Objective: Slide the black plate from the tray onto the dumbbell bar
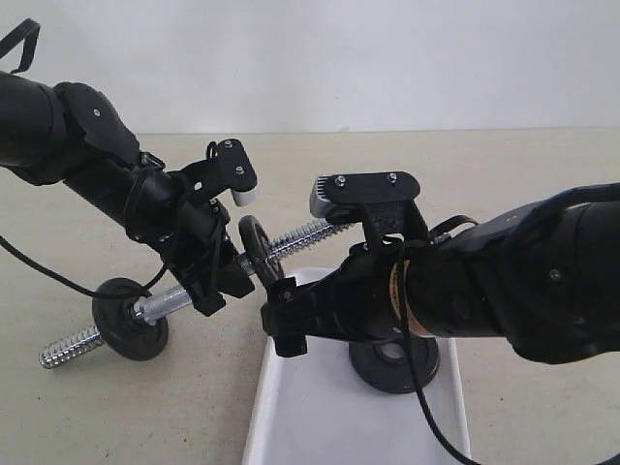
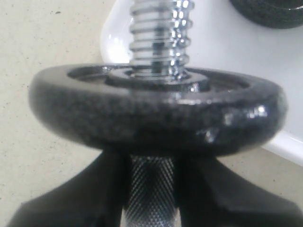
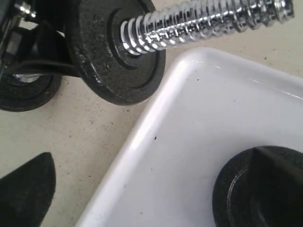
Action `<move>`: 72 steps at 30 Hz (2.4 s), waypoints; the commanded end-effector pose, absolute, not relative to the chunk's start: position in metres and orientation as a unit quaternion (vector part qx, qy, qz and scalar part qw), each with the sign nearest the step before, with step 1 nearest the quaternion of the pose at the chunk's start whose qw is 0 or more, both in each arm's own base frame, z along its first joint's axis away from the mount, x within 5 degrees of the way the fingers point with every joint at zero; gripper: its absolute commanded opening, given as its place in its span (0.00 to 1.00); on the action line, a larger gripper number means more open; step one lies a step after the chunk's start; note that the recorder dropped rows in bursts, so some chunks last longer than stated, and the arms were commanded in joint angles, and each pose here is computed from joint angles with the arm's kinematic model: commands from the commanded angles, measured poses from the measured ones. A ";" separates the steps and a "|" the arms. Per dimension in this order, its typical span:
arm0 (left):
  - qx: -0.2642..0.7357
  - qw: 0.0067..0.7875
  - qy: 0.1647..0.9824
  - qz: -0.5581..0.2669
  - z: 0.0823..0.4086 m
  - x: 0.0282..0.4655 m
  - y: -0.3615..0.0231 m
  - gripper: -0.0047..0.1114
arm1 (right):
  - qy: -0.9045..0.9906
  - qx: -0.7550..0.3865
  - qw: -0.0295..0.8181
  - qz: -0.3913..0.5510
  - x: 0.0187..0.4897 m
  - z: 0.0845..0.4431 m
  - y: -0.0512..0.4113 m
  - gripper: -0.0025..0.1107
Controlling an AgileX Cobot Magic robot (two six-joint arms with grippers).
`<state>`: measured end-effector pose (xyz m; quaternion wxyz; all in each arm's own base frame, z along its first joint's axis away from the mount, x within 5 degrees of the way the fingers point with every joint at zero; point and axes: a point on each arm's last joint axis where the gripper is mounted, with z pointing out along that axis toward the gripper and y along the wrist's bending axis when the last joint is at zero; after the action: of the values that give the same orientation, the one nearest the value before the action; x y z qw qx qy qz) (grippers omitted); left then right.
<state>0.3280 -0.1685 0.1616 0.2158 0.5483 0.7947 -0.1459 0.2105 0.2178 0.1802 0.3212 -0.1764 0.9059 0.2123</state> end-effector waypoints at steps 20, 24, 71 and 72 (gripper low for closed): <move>0.528 0.252 0.795 -0.162 0.184 0.329 -0.174 0.08 | 0.903 -0.189 0.362 0.135 0.219 0.184 0.206 0.95; 0.528 0.252 0.795 -0.162 0.184 0.329 -0.174 0.08 | 0.918 -0.166 0.356 0.046 0.222 0.180 0.190 0.95; 0.530 0.246 0.794 -0.167 0.184 0.327 -0.174 0.08 | 0.932 -0.142 0.307 0.127 0.215 0.180 0.203 0.95; 0.530 0.246 0.794 -0.167 0.184 0.327 -0.174 0.08 | 0.932 -0.142 0.307 0.127 0.215 0.180 0.203 0.95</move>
<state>0.3270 -0.1687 0.1614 0.2119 0.5505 0.7936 -0.1492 0.2141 0.2023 0.1750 0.3003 -0.1439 0.9352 0.1207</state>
